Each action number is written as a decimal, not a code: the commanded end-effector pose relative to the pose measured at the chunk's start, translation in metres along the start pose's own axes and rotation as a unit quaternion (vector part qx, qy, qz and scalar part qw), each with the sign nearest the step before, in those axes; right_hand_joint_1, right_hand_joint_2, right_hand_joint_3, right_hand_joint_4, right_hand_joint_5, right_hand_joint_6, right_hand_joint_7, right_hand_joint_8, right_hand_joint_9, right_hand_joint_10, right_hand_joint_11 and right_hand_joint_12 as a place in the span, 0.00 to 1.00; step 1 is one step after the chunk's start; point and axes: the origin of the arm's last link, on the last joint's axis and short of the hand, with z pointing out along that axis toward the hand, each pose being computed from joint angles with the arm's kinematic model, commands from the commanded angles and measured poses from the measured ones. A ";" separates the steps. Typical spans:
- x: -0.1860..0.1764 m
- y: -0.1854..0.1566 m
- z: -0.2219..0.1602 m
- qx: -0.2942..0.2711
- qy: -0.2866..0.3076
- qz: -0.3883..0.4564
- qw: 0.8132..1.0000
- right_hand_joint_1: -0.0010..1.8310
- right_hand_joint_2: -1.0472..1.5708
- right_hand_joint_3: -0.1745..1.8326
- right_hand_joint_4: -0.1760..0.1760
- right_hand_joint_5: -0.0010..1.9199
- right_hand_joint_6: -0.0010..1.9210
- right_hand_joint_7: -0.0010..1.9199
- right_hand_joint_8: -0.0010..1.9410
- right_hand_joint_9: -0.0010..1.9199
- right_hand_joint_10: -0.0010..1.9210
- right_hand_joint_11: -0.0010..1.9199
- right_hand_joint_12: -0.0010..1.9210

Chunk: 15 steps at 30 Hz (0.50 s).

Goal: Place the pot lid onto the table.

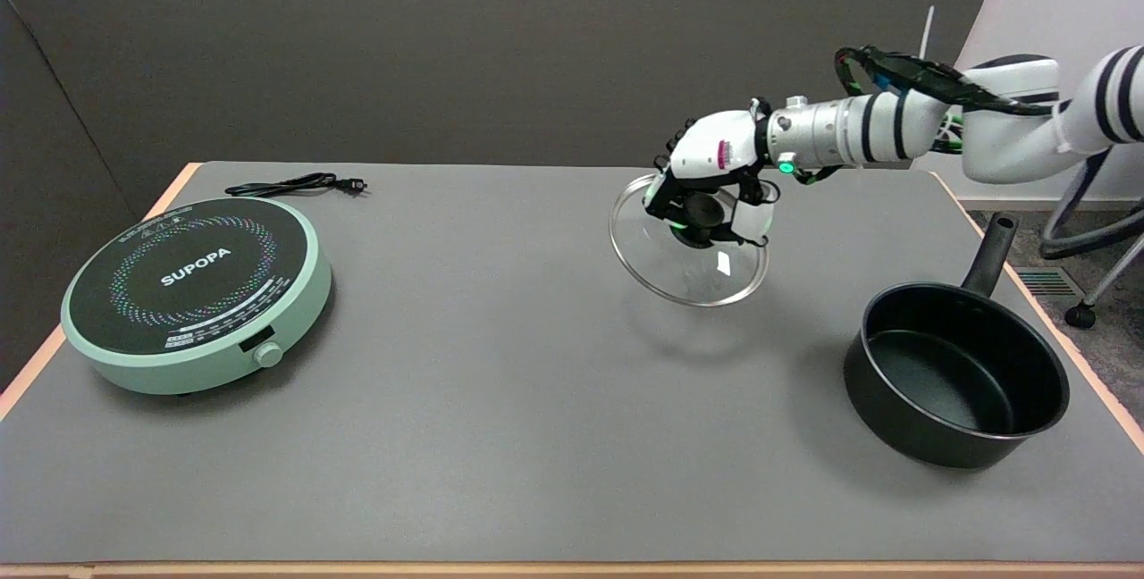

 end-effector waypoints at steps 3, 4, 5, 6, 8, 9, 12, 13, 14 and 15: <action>-0.012 -0.016 0.043 0.015 -0.053 -0.037 0.998 0.76 0.61 0.72 1.00 0.39 0.91 0.51 0.81 0.47 0.97 0.38 0.67; -0.015 -0.017 0.044 0.016 -0.058 -0.039 0.997 0.76 0.61 0.72 1.00 0.39 0.91 0.51 0.82 0.47 0.97 0.38 0.67; -0.017 -0.017 0.045 0.015 -0.061 -0.040 0.997 0.76 0.61 0.72 1.00 0.38 0.91 0.51 0.82 0.47 0.97 0.38 0.67; -0.018 -0.017 0.047 0.013 -0.064 -0.040 0.997 0.76 0.61 0.72 1.00 0.38 0.91 0.51 0.82 0.47 0.97 0.38 0.67; -0.018 -0.018 0.049 0.009 -0.066 -0.043 0.997 0.76 0.61 0.72 1.00 0.38 0.92 0.51 0.82 0.47 0.97 0.38 0.67; -0.017 -0.018 0.051 0.008 -0.068 -0.046 0.997 0.76 0.61 0.72 1.00 0.38 0.92 0.51 0.82 0.47 0.97 0.38 0.67; -0.017 -0.020 0.055 0.006 -0.073 -0.051 0.996 0.76 0.61 0.72 1.00 0.38 0.92 0.51 0.82 0.47 0.97 0.37 0.68; -0.017 -0.020 0.056 0.007 -0.074 -0.053 0.996 0.76 0.61 0.72 1.00 0.38 0.92 0.51 0.82 0.47 0.97 0.37 0.68; -0.016 -0.021 0.057 0.008 -0.074 -0.054 0.996 0.76 0.61 0.72 1.00 0.38 0.92 0.51 0.82 0.47 0.97 0.38 0.68; -0.016 -0.022 0.058 0.009 -0.075 -0.056 0.996 0.76 0.61 0.72 1.00 0.38 0.92 0.51 0.82 0.47 0.97 0.38 0.67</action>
